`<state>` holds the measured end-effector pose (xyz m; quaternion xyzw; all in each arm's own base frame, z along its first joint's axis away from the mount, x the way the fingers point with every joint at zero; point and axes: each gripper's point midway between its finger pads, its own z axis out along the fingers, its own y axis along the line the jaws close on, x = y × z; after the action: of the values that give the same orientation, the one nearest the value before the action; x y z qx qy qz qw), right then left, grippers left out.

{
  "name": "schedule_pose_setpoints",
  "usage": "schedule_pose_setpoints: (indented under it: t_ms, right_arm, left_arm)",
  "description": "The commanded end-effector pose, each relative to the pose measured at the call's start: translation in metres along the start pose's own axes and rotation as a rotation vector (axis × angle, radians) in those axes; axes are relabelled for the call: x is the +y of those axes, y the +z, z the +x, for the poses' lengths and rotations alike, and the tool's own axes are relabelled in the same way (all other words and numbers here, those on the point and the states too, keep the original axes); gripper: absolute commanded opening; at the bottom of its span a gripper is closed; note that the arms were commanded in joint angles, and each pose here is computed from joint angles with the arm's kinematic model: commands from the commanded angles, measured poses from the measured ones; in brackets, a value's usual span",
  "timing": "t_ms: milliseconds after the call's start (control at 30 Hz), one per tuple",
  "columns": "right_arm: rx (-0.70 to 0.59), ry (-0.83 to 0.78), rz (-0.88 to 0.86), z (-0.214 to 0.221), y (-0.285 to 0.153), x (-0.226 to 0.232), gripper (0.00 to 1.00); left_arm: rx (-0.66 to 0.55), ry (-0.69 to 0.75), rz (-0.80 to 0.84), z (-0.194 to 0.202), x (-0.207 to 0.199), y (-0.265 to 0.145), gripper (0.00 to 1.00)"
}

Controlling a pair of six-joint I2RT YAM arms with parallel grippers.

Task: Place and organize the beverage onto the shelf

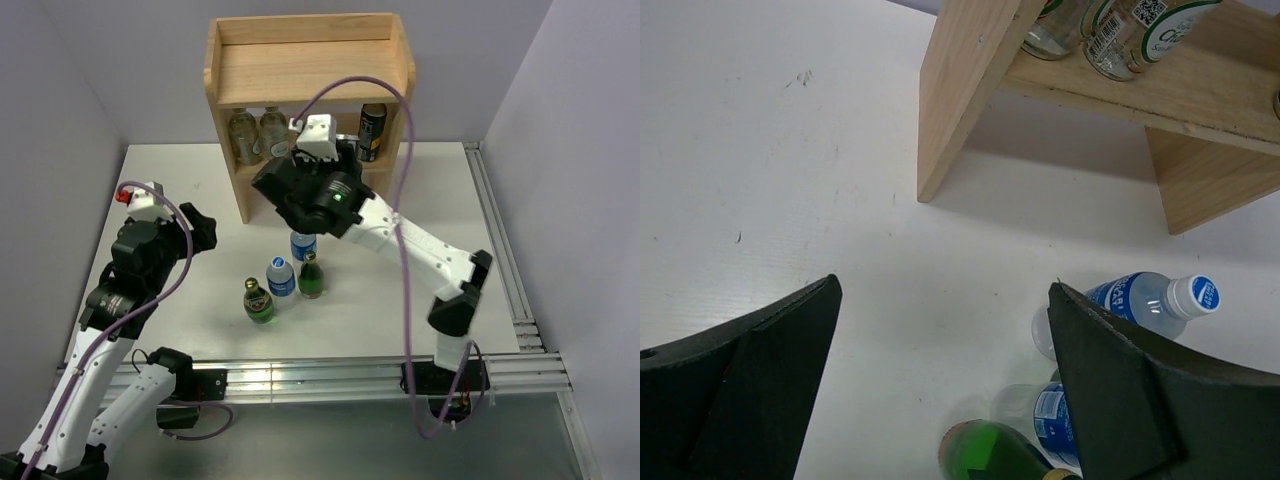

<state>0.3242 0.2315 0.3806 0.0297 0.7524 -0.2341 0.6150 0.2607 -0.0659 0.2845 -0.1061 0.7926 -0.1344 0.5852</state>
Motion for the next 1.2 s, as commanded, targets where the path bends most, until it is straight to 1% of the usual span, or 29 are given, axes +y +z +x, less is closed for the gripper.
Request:
schedule_pose_setpoints:
  t_ms: [0,33,67,100,133,167,200,233,267,300,333,400,433,467,533,600,633,700,733,767,833,867,933,1000,1167]
  right_arm:
    - [-0.117,0.143,-0.264,-0.065,-0.022,-0.045,0.0]
    - [-0.135,0.187,-0.354,-0.07,-0.029,-0.042,0.0]
    - [-0.148,0.273,-0.519,-0.082,-0.044,-0.035,0.0]
    - [-0.158,0.298,-0.556,-0.087,-0.046,-0.038,0.0]
    - [-0.162,0.289,-0.572,-0.083,-0.043,-0.035,0.0]
    - [-0.224,0.338,-0.588,-0.098,-0.046,-0.043,0.0]
    - [-0.256,0.326,-0.592,-0.099,-0.045,-0.042,0.0]
    - [-0.257,0.281,-0.598,-0.08,-0.04,-0.026,0.0]
    - [-0.313,0.319,-0.594,-0.09,-0.037,-0.027,0.0]
    - [-0.333,0.328,-0.612,-0.09,-0.036,-0.023,0.0]
    - [-0.342,0.335,-0.609,-0.081,-0.03,-0.014,0.0]
    - [-0.356,0.358,-0.596,-0.075,-0.016,-0.009,0.0]
    - [-0.366,0.396,-0.586,-0.067,-0.009,-0.004,0.0]
    - [-0.372,0.424,-0.564,-0.063,0.003,-0.008,0.0]
    - [-0.4,0.502,-0.572,-0.053,0.013,-0.003,0.0]
    - [-0.425,0.527,-0.534,-0.045,0.029,-0.003,0.0]
    - [-0.461,0.549,-0.499,-0.045,0.034,-0.006,0.0]
    - [-0.466,0.532,-0.461,-0.036,0.046,0.005,0.0]
    - [-0.485,0.539,-0.431,-0.04,0.05,0.004,0.0]
    - [-0.473,0.517,-0.418,-0.034,0.058,0.015,0.0]
    - [-0.487,0.523,-0.389,-0.041,0.064,0.017,0.0]
    - [-0.482,0.511,-0.383,-0.038,0.068,0.024,0.0]
    - [-0.507,0.527,-0.369,-0.046,0.069,0.024,0.0]
    - [-0.505,0.535,-0.334,-0.043,0.075,0.025,0.0]
    - [-0.552,0.552,-0.232,-0.044,0.086,0.023,0.0]
  left_arm:
    - [-0.025,0.013,-0.004,-0.007,0.001,0.002,0.91]
    - [-0.022,0.015,-0.006,-0.006,0.002,0.003,0.91]
    - [-0.022,0.013,-0.006,-0.006,0.002,0.003,0.91]
    - [-0.024,0.012,-0.007,-0.007,0.002,0.003,0.91]
    - [-0.027,0.011,-0.009,-0.007,0.003,0.003,0.91]
    - [-0.028,0.012,-0.008,-0.007,0.003,0.002,0.91]
    - [-0.028,0.013,-0.005,-0.007,0.003,0.002,0.91]
    - [-0.029,0.013,-0.004,-0.007,0.003,0.002,0.91]
    - [-0.031,0.011,-0.004,-0.008,0.002,0.002,0.91]
    - [-0.031,0.012,-0.004,-0.008,0.003,0.002,0.91]
    - [-0.031,0.012,0.0,-0.008,0.002,0.002,0.91]
    - [-0.028,0.015,-0.002,-0.007,0.002,0.002,0.91]
    - [-0.029,0.015,-0.001,-0.008,0.002,0.002,0.91]
    - [-0.029,0.015,-0.001,-0.007,0.002,0.002,0.91]
    - [-0.03,0.015,-0.002,-0.007,0.003,0.002,0.91]
    - [-0.031,0.016,0.003,-0.008,0.002,0.002,0.91]
    - [-0.03,0.015,0.004,-0.008,0.001,0.003,0.91]
    - [-0.025,0.015,0.004,-0.006,0.001,0.003,0.91]
    - [-0.027,0.016,0.003,-0.007,0.001,0.003,0.91]
    - [-0.025,0.016,0.004,-0.007,0.001,0.004,0.91]
    - [-0.026,0.017,0.006,-0.007,0.001,0.004,0.91]
    - [-0.026,0.016,0.006,-0.007,0.001,0.004,0.91]
    - [-0.025,0.015,0.004,-0.007,0.002,0.004,0.91]
    - [-0.025,0.016,0.004,-0.007,0.002,0.004,0.91]
    - [-0.027,0.015,0.007,-0.007,0.002,0.004,0.91]
